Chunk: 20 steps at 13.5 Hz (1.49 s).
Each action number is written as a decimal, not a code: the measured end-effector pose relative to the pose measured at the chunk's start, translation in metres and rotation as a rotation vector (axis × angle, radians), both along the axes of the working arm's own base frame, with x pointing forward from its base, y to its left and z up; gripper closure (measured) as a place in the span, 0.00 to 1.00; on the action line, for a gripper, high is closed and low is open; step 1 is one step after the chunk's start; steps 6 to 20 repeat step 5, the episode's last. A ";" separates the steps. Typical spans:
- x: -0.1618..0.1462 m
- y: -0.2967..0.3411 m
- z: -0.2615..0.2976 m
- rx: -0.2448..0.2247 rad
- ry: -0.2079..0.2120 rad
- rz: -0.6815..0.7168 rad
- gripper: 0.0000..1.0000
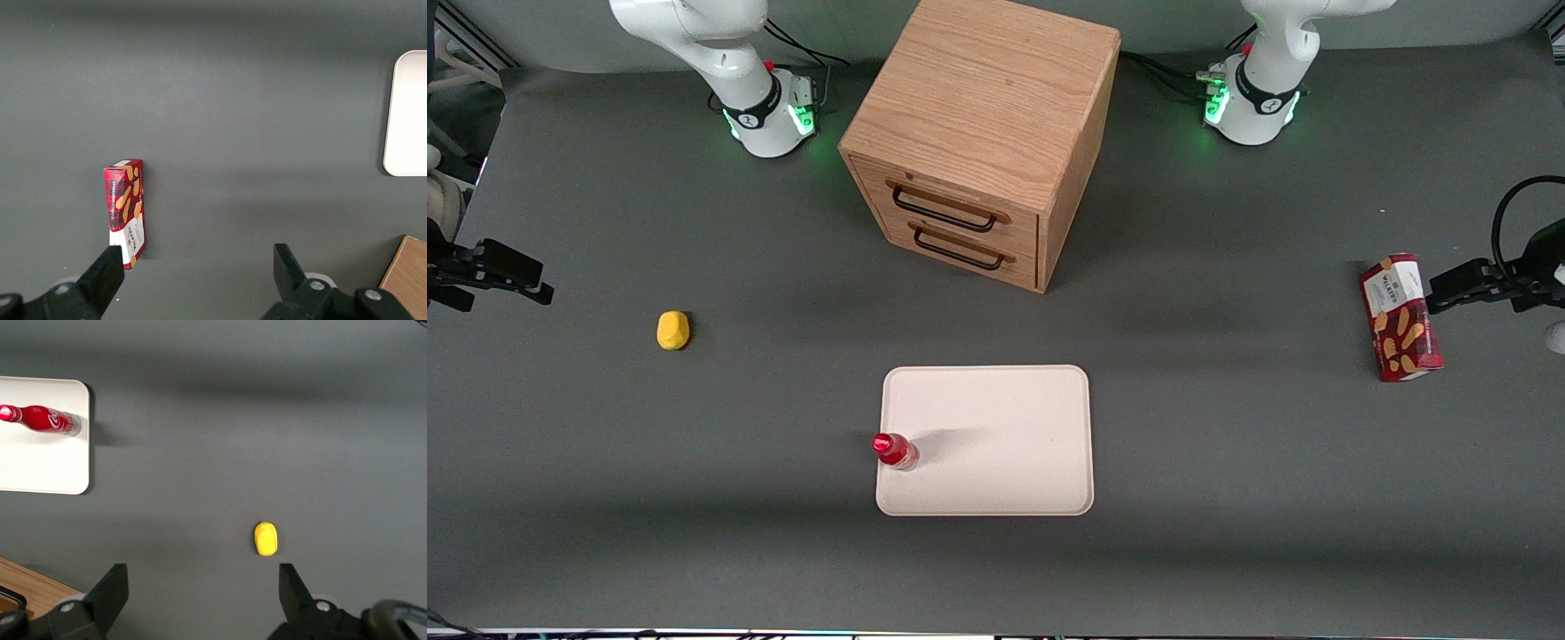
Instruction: Place coke bottle on tray
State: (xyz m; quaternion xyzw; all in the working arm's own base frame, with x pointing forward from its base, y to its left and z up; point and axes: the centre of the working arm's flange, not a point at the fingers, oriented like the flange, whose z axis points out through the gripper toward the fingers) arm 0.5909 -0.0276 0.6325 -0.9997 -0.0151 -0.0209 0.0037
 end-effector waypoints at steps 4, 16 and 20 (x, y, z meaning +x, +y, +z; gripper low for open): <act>0.000 0.001 0.000 0.006 0.000 0.014 0.00; 0.000 0.001 0.000 0.007 0.000 0.017 0.00; 0.000 0.001 0.000 0.007 0.000 0.017 0.00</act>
